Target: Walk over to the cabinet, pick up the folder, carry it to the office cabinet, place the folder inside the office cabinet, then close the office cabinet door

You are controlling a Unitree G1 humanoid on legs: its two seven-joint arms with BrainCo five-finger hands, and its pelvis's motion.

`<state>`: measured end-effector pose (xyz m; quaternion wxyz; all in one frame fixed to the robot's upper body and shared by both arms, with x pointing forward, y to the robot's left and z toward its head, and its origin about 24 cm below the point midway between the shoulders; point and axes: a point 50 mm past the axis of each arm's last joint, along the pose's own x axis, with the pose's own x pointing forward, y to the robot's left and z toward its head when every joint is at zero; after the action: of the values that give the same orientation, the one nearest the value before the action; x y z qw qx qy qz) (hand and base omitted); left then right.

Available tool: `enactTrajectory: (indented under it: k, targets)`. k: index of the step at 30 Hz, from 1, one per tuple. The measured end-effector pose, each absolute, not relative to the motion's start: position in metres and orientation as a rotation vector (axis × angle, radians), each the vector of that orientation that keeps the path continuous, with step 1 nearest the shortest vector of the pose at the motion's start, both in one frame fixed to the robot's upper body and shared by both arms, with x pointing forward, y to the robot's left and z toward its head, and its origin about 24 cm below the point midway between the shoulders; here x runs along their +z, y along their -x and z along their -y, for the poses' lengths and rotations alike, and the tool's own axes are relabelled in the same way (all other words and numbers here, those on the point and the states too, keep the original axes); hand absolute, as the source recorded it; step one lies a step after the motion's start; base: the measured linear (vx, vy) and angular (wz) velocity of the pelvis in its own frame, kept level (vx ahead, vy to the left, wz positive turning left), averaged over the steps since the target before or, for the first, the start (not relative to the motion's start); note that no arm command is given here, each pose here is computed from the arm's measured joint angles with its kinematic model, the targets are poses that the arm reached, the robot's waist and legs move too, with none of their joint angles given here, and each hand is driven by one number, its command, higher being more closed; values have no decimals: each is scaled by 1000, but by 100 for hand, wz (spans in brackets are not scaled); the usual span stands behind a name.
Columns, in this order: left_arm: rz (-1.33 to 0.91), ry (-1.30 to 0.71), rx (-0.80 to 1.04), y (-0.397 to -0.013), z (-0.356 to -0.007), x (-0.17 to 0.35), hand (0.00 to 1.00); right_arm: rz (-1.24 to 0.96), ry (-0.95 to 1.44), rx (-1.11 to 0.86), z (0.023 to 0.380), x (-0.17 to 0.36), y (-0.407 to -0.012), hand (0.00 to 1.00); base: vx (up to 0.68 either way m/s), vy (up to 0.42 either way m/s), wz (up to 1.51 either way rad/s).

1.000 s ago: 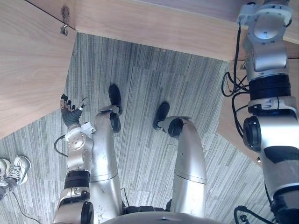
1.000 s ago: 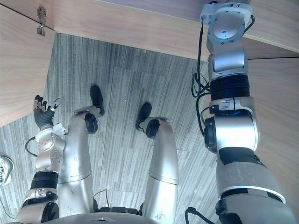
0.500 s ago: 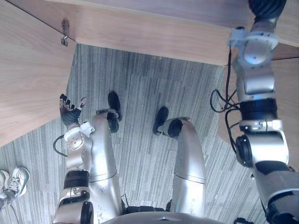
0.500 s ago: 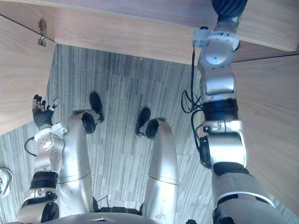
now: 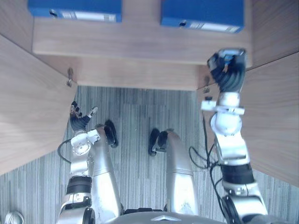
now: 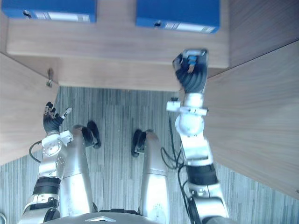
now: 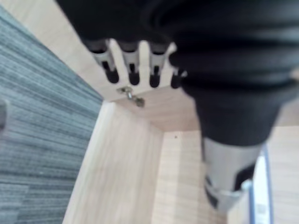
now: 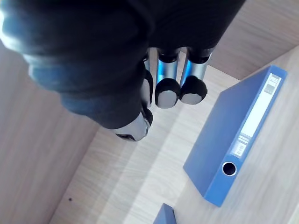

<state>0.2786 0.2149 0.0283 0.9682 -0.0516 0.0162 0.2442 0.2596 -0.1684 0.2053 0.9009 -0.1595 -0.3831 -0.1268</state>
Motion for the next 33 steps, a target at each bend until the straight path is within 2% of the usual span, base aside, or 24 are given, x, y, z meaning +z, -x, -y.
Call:
enactTrajectory:
  k: [5,11,16,19,21,27,28,33]
  targets:
    - [-170,65,483,-256,-207,-6,0,680,296,-215,164,168,-231,100,148,79,-15]
    - [-316,13,455,-223,-202,-40,0,417,290,-186,161,110,-204,100,171,85,-7]
    - [-441,12,436,-196,-194,-66,0,54,310,-193,164,35,-187,100,156,34,-11]
    - [-480,-8,415,-189,-189,-74,0,-74,317,-196,164,6,-182,100,99,-11,-8]
    - [-556,-30,377,-178,-181,-89,0,-258,327,-191,166,-33,-175,100,93,-12,-23]
    - [-672,-39,363,-162,-182,-109,0,-582,313,-226,181,-96,-157,100,57,-13,-14]
    - [-692,-44,364,-160,-183,-113,0,-630,303,-239,184,-104,-154,0,34,-16,-15]
    - [-769,-63,380,-147,-190,-124,0,-785,254,-299,194,-126,-136,0,-31,10,-11]
